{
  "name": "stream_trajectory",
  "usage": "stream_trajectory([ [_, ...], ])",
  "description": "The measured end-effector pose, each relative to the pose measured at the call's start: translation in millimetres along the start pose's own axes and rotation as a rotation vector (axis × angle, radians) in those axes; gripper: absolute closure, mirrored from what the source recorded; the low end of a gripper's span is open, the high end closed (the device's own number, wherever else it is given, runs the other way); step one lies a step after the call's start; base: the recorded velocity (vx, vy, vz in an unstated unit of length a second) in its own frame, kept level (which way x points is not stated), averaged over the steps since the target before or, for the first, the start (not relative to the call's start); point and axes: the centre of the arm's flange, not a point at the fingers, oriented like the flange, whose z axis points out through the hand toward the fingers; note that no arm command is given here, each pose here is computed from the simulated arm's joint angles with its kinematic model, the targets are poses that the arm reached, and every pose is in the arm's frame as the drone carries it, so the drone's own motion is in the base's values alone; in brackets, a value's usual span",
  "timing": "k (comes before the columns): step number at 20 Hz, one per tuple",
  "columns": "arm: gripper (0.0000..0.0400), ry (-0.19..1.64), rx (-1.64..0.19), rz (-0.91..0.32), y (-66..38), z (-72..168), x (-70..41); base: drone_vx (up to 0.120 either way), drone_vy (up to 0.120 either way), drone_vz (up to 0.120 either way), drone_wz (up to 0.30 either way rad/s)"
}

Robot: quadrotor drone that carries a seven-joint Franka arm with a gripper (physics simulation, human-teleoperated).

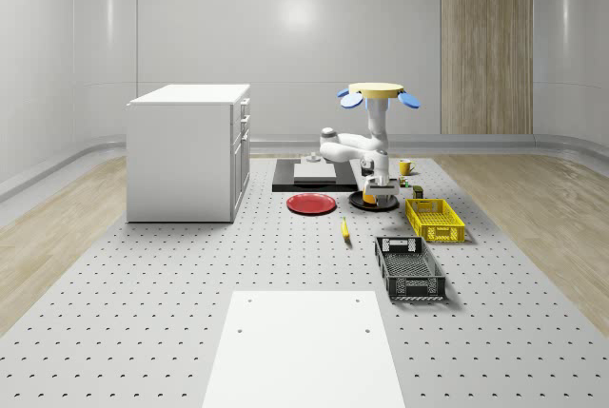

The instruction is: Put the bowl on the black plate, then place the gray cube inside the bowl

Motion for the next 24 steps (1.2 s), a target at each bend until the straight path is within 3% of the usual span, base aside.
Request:
stream_trajectory([
  [3, 0.015, 0.0, 0.0, 0.0, 0.0, -0.2, 0.0, -0.12, 0.0, 0.107, 0.0],
  [24, 0.015, 0.0, 0.0, 0.0, 0.0, -0.3, 0.0, -0.12, 0.011, 0.0, 0.0],
])
